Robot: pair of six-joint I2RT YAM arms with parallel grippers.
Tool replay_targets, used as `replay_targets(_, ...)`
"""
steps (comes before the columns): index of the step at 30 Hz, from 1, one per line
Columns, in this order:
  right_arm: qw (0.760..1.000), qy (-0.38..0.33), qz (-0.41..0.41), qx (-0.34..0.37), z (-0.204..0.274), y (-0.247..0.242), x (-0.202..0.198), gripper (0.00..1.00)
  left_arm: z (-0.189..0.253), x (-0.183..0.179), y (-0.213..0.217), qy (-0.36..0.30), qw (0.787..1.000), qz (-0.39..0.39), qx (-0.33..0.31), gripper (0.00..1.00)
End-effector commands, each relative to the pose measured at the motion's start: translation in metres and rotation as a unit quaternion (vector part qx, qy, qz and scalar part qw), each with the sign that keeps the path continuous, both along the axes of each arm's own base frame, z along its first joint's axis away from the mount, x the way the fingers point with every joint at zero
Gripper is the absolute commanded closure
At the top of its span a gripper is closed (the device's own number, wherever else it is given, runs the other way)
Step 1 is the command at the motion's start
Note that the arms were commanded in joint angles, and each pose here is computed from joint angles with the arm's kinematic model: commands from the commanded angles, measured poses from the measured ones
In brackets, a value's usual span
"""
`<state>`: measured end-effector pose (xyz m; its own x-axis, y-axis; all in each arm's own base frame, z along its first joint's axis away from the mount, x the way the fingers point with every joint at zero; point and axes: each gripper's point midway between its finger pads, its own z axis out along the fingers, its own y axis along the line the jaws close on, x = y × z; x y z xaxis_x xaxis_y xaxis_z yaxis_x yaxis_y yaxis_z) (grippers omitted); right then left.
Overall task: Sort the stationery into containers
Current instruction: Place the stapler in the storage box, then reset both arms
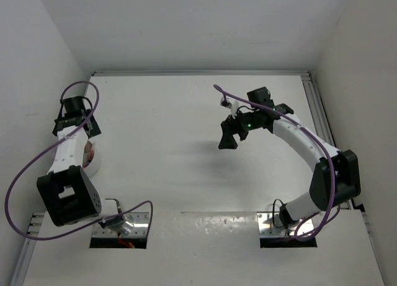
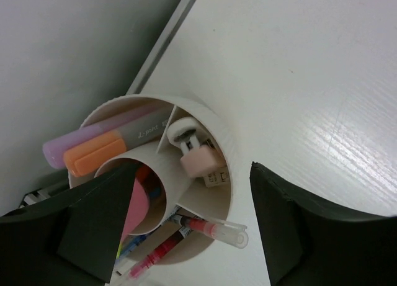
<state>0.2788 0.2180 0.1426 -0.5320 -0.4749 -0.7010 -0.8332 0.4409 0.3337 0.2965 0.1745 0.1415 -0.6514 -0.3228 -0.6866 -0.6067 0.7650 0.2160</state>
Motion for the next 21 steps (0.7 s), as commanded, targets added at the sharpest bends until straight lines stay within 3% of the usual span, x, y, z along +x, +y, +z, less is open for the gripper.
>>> replay_targets(1,1.0,-0.018,0.007,0.011,0.008,0.002,0.001,0.11,0.041,0.018,0.006,-0.058,0.998,0.0,0.022,0.18)
replay_targets(7,1.0,-0.019,0.005,0.011,0.008,0.002,0.002,0.11,0.106,0.042,-0.008,-0.139,0.987,-0.069,0.037,0.17)
replay_targets(9,1.0,-0.016,-0.005,0.015,0.01,0.001,0.003,0.12,0.131,0.056,-0.026,-0.157,0.978,-0.135,0.037,0.17)
replay_targets(10,1.0,-0.01,-0.019,0.018,0.01,-0.002,0.006,0.12,0.134,0.062,-0.049,-0.145,0.966,-0.211,0.03,0.17)
replay_targets(11,0.999,-0.011,-0.026,0.021,0.012,-0.003,0.008,0.11,0.138,0.065,-0.062,-0.141,0.957,-0.253,0.028,0.0)
replay_targets(12,0.999,-0.008,-0.035,0.024,0.013,-0.005,0.011,0.11,0.147,0.07,-0.084,-0.135,0.939,-0.316,0.037,0.0)
replay_targets(16,0.993,0.005,-0.112,0.031,0.022,-0.029,0.027,0.06,0.145,0.07,-0.143,-0.125,0.899,-0.419,0.007,0.0)
replay_targets(17,0.991,-0.006,-0.128,0.035,0.029,-0.036,0.03,0.01,0.142,0.071,-0.15,-0.125,0.897,-0.425,0.0,0.0)
replay_targets(21,0.98,-0.022,-0.194,0.025,0.033,-0.073,0.037,0.01,0.126,0.073,-0.181,-0.12,0.884,-0.451,-0.015,0.0)
